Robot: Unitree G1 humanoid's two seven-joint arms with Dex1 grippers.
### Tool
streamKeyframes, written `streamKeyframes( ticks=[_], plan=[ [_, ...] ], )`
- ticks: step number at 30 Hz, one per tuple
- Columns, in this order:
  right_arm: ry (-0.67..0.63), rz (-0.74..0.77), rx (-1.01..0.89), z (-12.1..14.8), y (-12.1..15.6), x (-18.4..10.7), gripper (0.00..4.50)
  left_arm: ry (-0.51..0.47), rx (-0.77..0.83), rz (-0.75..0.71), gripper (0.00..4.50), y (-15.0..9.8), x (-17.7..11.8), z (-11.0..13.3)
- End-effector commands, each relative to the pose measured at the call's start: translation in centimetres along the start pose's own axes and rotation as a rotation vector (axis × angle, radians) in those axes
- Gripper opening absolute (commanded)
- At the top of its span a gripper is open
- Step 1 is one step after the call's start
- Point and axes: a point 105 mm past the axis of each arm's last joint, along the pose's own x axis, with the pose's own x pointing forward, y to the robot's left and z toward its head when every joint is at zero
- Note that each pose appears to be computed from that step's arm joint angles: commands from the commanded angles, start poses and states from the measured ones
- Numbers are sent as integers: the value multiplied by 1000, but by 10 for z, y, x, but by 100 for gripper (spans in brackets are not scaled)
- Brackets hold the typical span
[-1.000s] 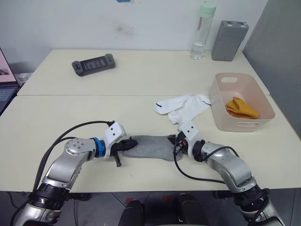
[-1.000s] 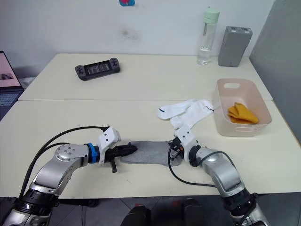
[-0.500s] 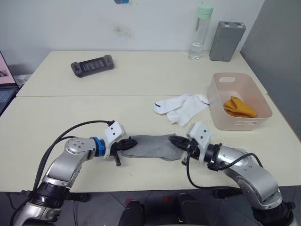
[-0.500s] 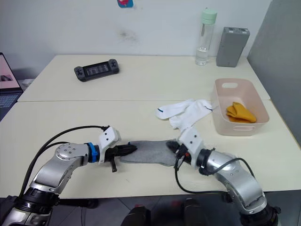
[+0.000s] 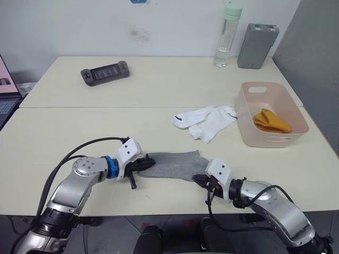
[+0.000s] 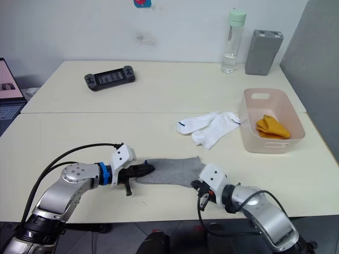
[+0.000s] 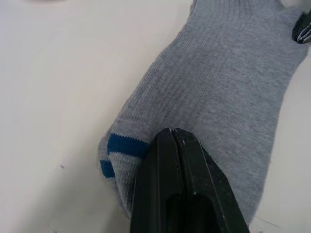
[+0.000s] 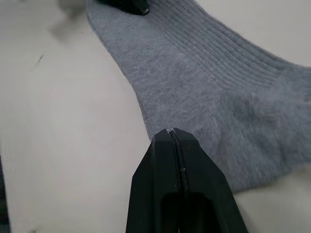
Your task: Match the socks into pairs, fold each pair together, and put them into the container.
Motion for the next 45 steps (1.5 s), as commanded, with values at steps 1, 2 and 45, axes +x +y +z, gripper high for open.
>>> streamKeyframes(
  ticks=[1,2,45],
  plan=[
    [-101,-32,-39,31,-4,-15,3,-41,73,-13,0,3,-7,19],
    [-104,-39,-41,33,-5,-17,3,-58,72,-20,0,3,-8,25],
    [-31,-197,55,11,-35,-18,7,-29,137,-138,0,-7,16,41]
  ],
)
